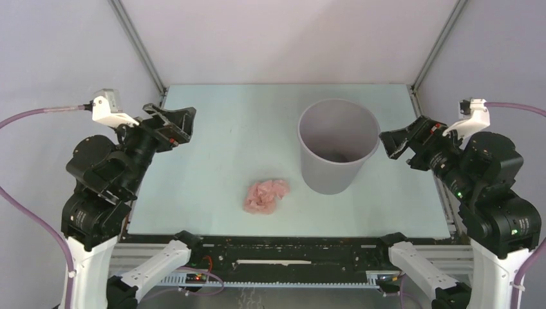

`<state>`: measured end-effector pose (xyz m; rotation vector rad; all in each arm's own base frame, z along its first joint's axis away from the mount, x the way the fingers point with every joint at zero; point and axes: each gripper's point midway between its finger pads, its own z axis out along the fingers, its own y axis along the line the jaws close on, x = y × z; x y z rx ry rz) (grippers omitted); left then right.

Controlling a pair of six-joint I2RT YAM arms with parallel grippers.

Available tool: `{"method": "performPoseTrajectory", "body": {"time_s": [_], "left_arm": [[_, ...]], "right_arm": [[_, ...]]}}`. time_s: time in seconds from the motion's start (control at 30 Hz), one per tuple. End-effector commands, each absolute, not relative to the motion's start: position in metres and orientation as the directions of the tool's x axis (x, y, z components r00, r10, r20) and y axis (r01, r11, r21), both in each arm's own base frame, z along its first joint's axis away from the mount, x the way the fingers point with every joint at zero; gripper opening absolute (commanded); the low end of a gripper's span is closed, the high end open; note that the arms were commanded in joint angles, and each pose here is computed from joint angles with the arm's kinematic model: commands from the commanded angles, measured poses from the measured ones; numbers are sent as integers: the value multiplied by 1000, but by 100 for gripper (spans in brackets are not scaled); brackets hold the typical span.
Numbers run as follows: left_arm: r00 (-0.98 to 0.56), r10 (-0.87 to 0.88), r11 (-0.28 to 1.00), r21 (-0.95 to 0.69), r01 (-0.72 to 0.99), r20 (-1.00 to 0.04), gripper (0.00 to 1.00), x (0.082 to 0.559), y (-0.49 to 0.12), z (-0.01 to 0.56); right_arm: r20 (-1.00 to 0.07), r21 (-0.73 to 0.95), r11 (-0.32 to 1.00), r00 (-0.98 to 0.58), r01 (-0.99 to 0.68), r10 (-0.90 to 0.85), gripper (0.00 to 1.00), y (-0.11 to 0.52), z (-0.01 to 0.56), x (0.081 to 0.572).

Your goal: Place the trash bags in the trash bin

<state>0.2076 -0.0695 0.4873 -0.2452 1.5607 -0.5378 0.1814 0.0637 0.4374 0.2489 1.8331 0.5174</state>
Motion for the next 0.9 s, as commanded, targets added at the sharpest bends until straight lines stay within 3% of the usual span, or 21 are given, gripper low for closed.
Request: {"method": "performPoseTrajectory", "body": {"time_s": [0.0, 0.47, 0.67, 0.87], "left_arm": [[-39, -410, 908, -411, 78, -911, 100, 218, -58, 475], [-155, -396, 918, -393, -52, -905, 100, 228, -59, 414], [-332, -395, 912, -408, -31, -857, 100, 232, -87, 349], [-576, -392, 891, -452, -43, -718, 100, 231, -127, 261]], "right_arm": [[-841, 428, 899, -404, -93, 359, 99, 67, 421, 179], [-815, 416, 895, -503, -161, 288, 99, 86, 405, 182], [-814, 431, 844, -541, -320, 211, 100, 120, 411, 178], [-816, 416, 774, -572, -478, 85, 100, 166, 411, 169]]}}
